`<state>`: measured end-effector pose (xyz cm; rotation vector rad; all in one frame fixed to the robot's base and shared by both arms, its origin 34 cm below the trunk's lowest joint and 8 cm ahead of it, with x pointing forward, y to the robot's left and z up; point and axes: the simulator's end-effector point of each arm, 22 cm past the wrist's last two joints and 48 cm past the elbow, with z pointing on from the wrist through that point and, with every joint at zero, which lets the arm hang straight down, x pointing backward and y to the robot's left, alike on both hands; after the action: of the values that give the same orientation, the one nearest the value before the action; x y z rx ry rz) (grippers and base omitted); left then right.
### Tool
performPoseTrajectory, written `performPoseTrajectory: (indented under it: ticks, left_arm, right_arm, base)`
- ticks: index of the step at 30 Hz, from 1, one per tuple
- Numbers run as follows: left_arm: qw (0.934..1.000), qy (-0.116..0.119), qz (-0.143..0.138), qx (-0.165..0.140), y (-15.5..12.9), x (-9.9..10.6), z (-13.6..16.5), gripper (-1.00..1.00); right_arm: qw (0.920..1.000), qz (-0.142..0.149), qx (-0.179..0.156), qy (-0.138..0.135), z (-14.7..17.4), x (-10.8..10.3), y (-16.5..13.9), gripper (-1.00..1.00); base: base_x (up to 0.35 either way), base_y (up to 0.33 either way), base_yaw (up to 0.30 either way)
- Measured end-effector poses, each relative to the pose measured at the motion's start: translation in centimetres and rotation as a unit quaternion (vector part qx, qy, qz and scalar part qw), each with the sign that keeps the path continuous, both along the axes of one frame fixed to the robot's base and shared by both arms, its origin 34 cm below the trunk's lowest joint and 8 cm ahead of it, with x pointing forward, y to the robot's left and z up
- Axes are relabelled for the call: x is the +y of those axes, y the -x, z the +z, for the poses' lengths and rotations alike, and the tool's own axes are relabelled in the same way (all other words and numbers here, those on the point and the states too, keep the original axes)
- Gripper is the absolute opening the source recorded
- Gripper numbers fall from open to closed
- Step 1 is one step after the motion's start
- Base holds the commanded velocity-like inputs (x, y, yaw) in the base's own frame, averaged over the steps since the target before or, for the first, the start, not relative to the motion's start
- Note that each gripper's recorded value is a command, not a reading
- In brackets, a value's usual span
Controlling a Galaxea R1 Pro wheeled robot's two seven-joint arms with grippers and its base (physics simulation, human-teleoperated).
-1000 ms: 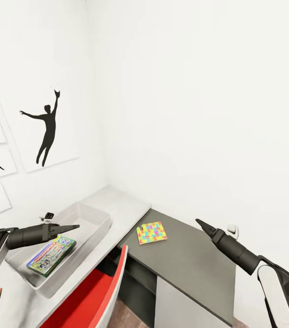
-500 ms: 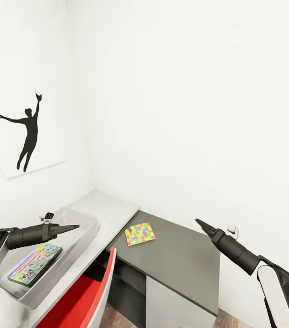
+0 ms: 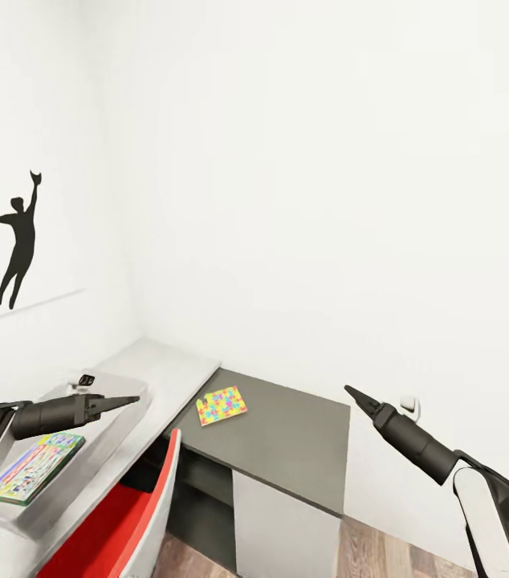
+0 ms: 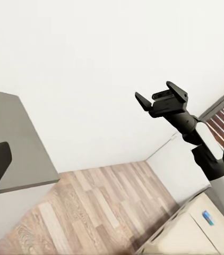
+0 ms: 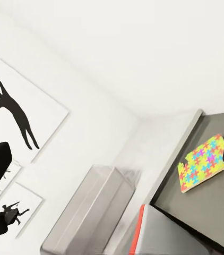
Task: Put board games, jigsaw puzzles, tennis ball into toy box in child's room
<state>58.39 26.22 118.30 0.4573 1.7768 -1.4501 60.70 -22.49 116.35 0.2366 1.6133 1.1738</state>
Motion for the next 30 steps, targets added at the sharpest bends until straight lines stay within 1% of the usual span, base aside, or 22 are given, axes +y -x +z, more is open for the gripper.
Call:
performPoseTrajectory:
  ticks: [8,16,24,30]
  left_arm:
    - [1.0000,0.000,0.000,-0.006,0.2,0.0,0.5,1.00]
    - [1.0000,0.003,0.002,-0.003,0.4,0.2,1.1,1.00]
    - [0.9999,0.010,0.000,0.013,0.7,0.0,1.7,1.00]
    - [0.9999,0.006,-0.004,0.007,1.0,-0.4,2.4,1.00]
  right_arm:
    - [1.0000,-0.001,-0.005,0.001,0.5,-0.1,0.2,1.00]
    - [1.0000,-0.001,-0.007,0.000,0.8,-0.2,0.3,1.00]
    - [1.0000,-0.001,-0.008,-0.001,1.0,-0.2,0.4,1.00]
    - [0.9999,-0.002,-0.012,-0.001,1.4,-0.2,0.6,1.00]
  base:
    - [-0.128,-0.125,-0.201]
    - [-0.013,-0.014,-0.201]
    - [-0.001,-0.001,-0.202]
    - [0.000,0.000,-0.199]
